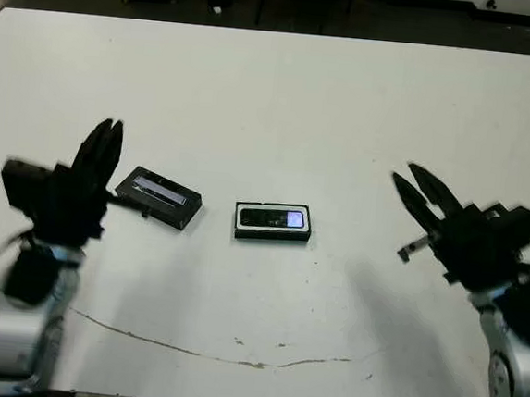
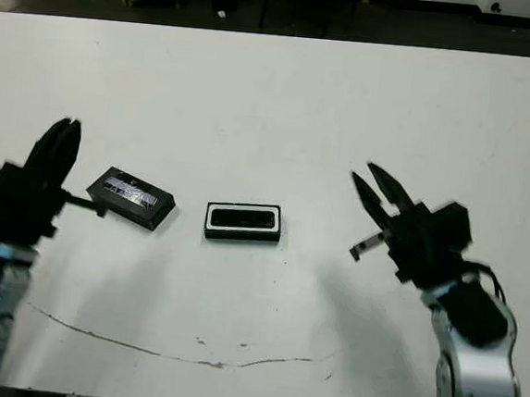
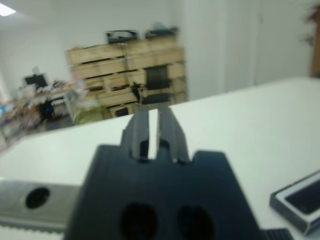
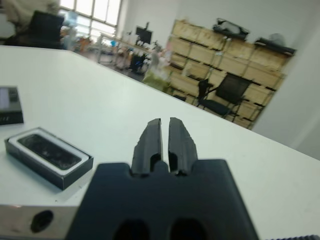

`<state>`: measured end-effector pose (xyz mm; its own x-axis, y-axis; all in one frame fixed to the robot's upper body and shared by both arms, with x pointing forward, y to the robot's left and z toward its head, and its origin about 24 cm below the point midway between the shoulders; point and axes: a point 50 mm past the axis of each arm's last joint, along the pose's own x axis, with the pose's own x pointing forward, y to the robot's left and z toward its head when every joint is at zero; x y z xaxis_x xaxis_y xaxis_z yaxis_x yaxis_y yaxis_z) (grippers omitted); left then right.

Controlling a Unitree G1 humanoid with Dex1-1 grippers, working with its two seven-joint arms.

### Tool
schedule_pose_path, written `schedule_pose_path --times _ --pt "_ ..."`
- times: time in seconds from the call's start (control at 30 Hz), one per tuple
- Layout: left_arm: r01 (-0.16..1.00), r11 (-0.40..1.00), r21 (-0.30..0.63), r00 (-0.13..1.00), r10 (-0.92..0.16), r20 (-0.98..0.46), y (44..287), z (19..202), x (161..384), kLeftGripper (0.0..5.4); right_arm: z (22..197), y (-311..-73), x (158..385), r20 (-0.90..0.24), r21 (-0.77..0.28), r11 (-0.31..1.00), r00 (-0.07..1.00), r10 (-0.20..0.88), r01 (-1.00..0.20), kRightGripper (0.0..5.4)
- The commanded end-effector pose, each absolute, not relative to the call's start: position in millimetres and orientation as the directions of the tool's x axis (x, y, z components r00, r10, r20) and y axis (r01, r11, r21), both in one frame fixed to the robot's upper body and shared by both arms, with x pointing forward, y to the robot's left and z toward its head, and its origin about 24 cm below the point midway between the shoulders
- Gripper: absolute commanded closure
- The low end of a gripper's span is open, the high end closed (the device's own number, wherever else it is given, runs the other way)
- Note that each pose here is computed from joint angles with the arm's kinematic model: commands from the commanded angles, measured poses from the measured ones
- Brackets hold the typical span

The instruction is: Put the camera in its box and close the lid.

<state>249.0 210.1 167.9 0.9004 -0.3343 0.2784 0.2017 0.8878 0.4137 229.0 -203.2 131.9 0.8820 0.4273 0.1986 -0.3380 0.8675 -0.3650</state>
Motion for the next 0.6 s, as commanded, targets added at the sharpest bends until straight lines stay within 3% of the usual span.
schedule_pose_path --times 0.03,0.17,0.37,0.6 --pt "0.287 0.736 0.613 0.87 -0.468 0.154 207 198.1 257 5.4 126.3 -206 223 0.222 -0.336 0.891 0.893 0.391 -0.306 5.39" --pt "0.357 0.578 0.734 0.835 -0.55 0.027 191 221.5 273 5.4 123.7 -203 219 0.243 -0.318 0.904 0.897 0.37 -0.287 5.39" --pt "0.478 0.339 0.81 0.782 -0.584 -0.217 170 232.4 305 5.4 124.6 -202 215 0.247 -0.274 0.922 0.907 0.341 -0.273 5.39" --pt "0.71 0.04 0.703 0.581 -0.596 -0.554 148 227.7 343 5.4 123.0 -206 213 0.241 -0.236 0.932 0.913 0.33 -0.275 5.39"
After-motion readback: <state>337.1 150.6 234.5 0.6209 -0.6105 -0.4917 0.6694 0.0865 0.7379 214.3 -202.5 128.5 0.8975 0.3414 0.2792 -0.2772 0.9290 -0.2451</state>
